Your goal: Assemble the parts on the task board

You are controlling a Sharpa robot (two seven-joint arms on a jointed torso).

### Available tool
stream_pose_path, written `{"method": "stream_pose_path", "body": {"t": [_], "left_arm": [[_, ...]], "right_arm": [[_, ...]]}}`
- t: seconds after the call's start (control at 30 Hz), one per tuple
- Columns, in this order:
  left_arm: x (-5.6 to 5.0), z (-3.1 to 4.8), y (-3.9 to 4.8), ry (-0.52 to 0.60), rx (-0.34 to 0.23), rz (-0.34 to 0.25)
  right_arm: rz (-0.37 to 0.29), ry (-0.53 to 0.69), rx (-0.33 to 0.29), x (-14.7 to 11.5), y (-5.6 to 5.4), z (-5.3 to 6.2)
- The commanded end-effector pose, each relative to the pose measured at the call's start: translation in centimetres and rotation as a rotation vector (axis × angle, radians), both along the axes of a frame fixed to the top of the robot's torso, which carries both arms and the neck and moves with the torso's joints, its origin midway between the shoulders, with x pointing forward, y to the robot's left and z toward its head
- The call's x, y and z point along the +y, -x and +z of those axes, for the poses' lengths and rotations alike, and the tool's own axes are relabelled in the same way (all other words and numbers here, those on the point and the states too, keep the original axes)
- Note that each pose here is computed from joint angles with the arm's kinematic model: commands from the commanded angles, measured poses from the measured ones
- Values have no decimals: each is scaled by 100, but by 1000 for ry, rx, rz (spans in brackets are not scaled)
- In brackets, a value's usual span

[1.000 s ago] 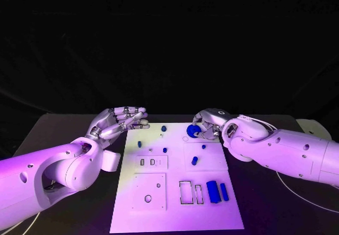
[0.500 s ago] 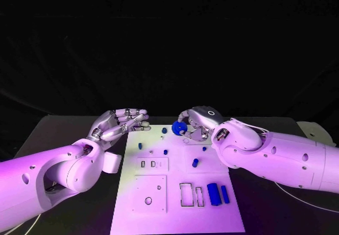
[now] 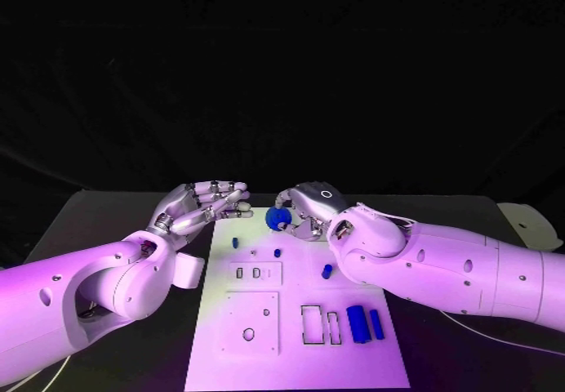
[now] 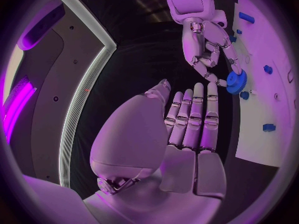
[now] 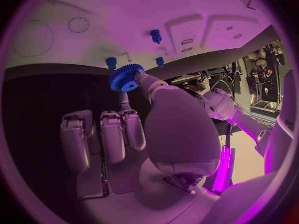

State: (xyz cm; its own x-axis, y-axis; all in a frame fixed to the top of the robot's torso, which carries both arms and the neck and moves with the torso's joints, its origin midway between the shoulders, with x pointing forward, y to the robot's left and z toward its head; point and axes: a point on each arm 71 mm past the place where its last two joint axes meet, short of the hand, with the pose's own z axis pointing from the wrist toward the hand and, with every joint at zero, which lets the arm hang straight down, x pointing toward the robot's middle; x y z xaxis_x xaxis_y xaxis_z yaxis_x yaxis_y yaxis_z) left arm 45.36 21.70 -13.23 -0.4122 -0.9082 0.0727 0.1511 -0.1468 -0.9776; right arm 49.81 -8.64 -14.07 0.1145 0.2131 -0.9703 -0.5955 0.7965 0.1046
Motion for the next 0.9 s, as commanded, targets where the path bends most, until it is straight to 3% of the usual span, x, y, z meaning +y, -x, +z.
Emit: {"method": "stream_pose_path", "body": {"t": [0.03, 0.37, 0.9], "left_arm": [[-23, 15, 5, 13, -7, -17], [-28, 16, 3, 13, -8, -17], [-30, 17, 7, 13, -7, -18]], "right_arm": [[0, 24, 10, 55, -19, -68], [-4, 46, 44, 135, -67, -200], [-19, 84, 82, 203, -150, -313]]}}
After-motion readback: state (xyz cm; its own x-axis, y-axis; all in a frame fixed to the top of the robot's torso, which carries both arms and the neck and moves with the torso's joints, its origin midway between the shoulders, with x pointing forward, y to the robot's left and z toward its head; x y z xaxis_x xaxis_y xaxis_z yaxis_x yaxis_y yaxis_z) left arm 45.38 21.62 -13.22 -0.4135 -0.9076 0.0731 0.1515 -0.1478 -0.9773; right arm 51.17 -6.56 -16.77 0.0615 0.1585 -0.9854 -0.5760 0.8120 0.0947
